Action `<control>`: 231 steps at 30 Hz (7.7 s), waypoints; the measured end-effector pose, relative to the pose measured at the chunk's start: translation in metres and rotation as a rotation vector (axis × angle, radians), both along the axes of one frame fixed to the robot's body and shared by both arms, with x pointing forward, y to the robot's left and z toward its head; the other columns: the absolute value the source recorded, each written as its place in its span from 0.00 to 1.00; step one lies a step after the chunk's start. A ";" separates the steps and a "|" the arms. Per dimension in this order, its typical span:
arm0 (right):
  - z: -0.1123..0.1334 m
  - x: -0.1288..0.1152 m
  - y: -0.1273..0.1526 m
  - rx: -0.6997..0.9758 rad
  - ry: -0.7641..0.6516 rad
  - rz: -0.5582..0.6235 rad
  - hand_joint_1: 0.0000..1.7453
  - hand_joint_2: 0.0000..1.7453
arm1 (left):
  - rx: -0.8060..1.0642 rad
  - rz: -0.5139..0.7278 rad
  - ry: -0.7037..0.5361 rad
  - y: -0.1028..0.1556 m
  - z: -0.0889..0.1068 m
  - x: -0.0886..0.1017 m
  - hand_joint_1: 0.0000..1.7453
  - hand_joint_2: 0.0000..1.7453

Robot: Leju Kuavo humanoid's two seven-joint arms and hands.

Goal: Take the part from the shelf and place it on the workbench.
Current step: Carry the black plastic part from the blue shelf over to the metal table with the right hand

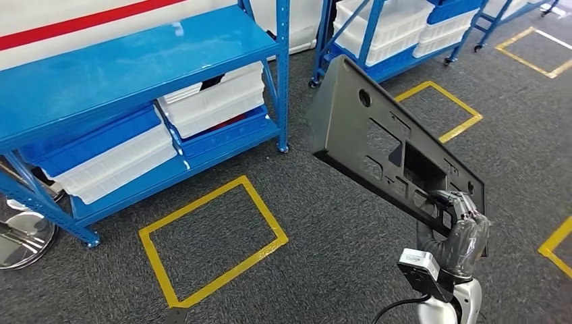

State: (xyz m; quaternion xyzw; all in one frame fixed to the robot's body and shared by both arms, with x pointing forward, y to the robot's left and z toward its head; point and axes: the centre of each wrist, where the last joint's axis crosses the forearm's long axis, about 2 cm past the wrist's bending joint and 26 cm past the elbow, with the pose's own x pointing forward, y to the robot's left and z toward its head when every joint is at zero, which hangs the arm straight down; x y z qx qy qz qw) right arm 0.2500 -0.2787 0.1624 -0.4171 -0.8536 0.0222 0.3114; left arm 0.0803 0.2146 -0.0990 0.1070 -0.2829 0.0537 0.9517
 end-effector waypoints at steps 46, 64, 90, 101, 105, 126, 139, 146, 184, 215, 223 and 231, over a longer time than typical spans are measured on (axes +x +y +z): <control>0.029 0.003 -0.052 -0.138 -0.109 -0.286 1.00 1.00 | -0.004 0.158 -0.023 0.015 0.001 0.016 0.00 1.00; 0.041 0.005 -0.079 -0.336 -0.021 -0.420 1.00 1.00 | -0.002 0.199 -0.023 0.020 -0.002 0.006 0.00 1.00; 0.046 0.010 -0.071 -0.451 0.051 -0.497 1.00 1.00 | -0.001 0.205 -0.026 0.027 -0.005 -0.010 0.00 1.00; 0.039 0.013 -0.076 -0.433 0.098 -0.502 1.00 1.00 | -0.024 0.206 0.005 0.025 -0.005 -0.011 0.00 1.00; 0.036 0.012 -0.080 -0.429 0.111 -0.498 1.00 1.00 | -0.029 0.159 0.004 0.024 -0.004 -0.005 0.00 1.00; 0.025 0.006 -0.079 -0.473 0.152 -0.500 1.00 1.00 | -0.062 -0.142 0.040 0.016 -0.004 -0.005 0.00 1.00; 0.023 0.007 -0.076 -0.454 0.168 -0.508 1.00 1.00 | -0.089 -0.196 0.047 0.014 -0.004 -0.008 0.00 1.00; 0.018 0.005 -0.073 -0.450 0.186 -0.498 1.00 1.00 | -0.095 -0.217 0.060 0.017 -0.005 -0.011 0.00 1.00; 0.001 -0.019 -0.075 -0.471 0.245 -0.476 1.00 1.00 | -0.082 -0.285 0.094 0.016 -0.005 -0.010 0.00 1.00; -0.009 -0.016 -0.075 -0.501 0.388 -0.377 1.00 1.00 | -0.095 -0.263 0.066 0.015 -0.003 -0.003 0.00 1.00; -0.018 -0.017 -0.076 -0.530 0.466 -0.340 1.00 1.00 | -0.104 -0.244 0.081 0.015 -0.005 -0.012 0.00 1.00; -0.018 -0.013 -0.074 -0.534 0.471 -0.324 1.00 1.00 | -0.119 -0.200 0.066 0.016 -0.006 -0.014 0.00 1.00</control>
